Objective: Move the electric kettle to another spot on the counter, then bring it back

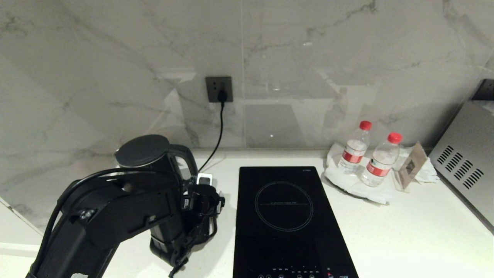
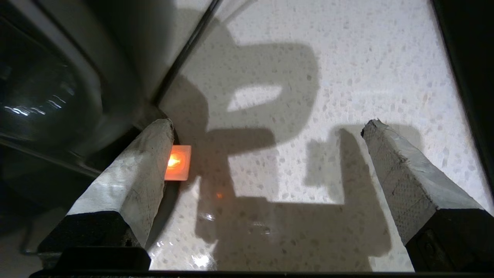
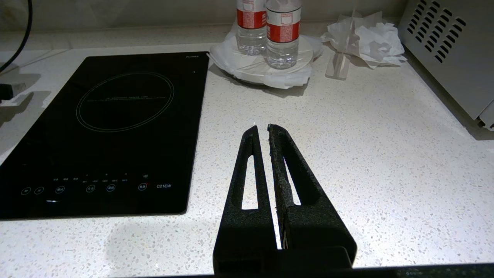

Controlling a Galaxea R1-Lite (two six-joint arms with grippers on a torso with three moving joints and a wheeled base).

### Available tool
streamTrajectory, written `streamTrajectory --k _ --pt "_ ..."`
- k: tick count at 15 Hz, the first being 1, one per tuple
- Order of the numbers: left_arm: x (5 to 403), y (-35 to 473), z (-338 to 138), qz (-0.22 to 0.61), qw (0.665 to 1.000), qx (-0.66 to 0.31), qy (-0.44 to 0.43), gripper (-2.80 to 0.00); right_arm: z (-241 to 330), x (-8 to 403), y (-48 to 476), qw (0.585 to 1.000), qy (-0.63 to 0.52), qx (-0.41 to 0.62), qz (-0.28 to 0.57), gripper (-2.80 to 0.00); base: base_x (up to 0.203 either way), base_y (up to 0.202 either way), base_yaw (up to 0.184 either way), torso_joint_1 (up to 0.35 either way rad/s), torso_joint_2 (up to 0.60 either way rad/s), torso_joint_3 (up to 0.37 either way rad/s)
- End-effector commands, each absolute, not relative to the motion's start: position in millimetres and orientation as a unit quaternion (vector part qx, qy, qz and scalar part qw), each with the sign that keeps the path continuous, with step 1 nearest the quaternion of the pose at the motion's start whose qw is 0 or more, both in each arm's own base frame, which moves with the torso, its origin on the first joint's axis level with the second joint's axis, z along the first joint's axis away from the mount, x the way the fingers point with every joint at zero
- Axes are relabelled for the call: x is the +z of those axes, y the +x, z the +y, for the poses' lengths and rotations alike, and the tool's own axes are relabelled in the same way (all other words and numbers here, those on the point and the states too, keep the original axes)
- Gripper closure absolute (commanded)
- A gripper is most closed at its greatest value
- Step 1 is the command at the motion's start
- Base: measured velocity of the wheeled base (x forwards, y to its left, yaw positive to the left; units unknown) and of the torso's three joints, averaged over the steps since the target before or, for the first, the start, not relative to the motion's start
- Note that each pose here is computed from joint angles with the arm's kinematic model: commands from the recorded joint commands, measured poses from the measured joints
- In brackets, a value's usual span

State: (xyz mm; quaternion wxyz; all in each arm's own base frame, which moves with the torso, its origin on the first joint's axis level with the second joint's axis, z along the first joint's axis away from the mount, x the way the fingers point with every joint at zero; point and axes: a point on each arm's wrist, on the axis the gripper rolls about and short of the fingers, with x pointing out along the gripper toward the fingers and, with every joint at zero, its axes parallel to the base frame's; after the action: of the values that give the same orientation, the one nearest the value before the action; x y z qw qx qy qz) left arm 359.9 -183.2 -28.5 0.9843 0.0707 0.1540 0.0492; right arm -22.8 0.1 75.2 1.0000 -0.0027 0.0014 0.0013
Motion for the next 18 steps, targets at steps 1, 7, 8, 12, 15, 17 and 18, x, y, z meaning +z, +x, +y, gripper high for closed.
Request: streamTrajectory --k 1,7,8,12,15,17,18 --pt "-36 360 -183 0.158 0.983 0.051 0.073 -2.80 0 75 -23 1.000 -0.003 0.002 0.002 0.00 0.000 0.000 0.000 0.000 0.00 0.000" --pt "-27 360 -185 0.147 0.986 0.049 0.067 -2.80 0 75 -23 1.000 -0.003 0.002 0.002 0.00 0.000 0.000 0.000 0.000 0.00 0.000" --pt "-19 360 -186 0.137 0.987 0.048 0.062 -2.80 0 75 -23 1.000 -0.003 0.002 0.002 0.00 0.000 0.000 0.000 0.000 0.00 0.000" --pt "1 355 -195 0.117 0.991 0.035 0.052 -2.80 0 75 -23 1.000 -0.003 0.002 0.002 0.00 0.000 0.000 0.000 0.000 0.00 0.000" --pt "3 346 -200 0.121 0.991 0.024 0.056 -2.80 0 75 -23 1.000 -0.003 0.002 0.002 0.00 0.000 0.000 0.000 0.000 0.00 0.000" --pt "-5 332 -200 0.141 0.987 0.014 0.069 -2.80 0 75 -23 1.000 -0.003 0.002 0.002 0.00 0.000 0.000 0.000 0.000 0.00 0.000" --pt "-10 324 -199 0.149 0.986 0.008 0.074 -2.80 0 75 -23 1.000 -0.003 0.002 0.002 0.00 0.000 0.000 0.000 0.000 0.00 0.000"
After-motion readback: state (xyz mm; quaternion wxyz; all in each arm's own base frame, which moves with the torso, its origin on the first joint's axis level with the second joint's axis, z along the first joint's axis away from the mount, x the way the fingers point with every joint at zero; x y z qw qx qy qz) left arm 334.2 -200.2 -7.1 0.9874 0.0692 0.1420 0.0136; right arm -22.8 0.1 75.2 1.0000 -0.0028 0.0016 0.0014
